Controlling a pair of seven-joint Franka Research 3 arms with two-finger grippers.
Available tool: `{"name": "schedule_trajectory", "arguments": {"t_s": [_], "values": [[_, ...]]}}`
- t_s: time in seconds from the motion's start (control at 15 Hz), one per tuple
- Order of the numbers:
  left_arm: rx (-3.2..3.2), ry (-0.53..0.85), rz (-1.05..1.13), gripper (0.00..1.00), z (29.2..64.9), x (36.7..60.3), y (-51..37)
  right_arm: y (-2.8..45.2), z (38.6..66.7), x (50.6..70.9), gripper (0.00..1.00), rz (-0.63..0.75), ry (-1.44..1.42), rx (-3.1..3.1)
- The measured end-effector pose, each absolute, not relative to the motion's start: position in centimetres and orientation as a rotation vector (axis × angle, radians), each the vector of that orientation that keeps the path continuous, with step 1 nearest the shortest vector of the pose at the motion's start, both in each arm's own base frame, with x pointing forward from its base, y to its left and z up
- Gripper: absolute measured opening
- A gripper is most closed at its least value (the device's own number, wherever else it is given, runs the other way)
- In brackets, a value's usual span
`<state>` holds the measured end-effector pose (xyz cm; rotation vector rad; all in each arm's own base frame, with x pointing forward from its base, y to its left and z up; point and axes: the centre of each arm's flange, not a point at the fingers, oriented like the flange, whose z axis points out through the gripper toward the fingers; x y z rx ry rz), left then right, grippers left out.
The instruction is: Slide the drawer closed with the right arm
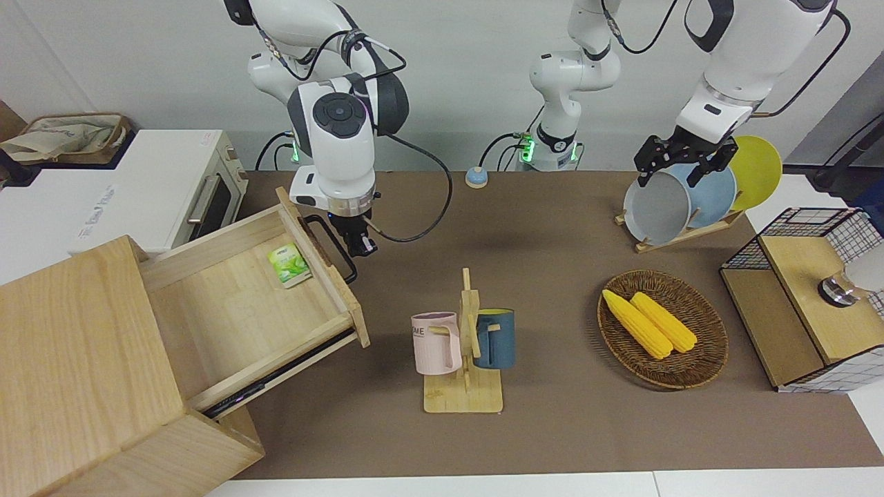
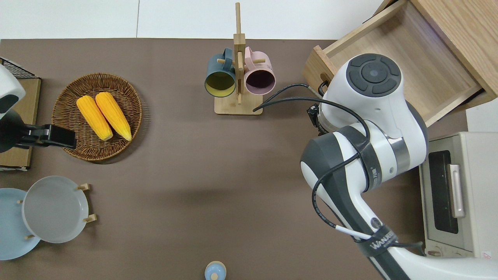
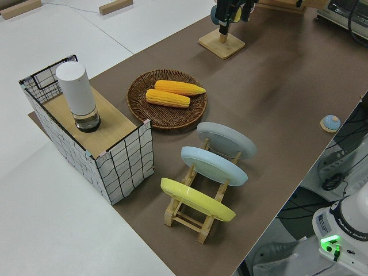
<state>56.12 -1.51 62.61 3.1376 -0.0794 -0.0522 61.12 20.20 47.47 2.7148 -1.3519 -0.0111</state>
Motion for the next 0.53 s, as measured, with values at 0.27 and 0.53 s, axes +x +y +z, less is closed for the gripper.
{"name": "schedule_trajectory", "arguments": {"t_s": [0.27, 0.53], "values": [[3.138, -0.079, -0.052, 1.0, 62.6, 56.1, -1.5, 18.7, 47.2, 62.3, 0.01, -0.01, -1.392, 2.701], [3.138, -0.079, -0.052, 1.0, 62.6, 56.1, -1.5, 16.5, 47.7, 63.7, 0.01, 0.005, -1.441, 2.692]]}}
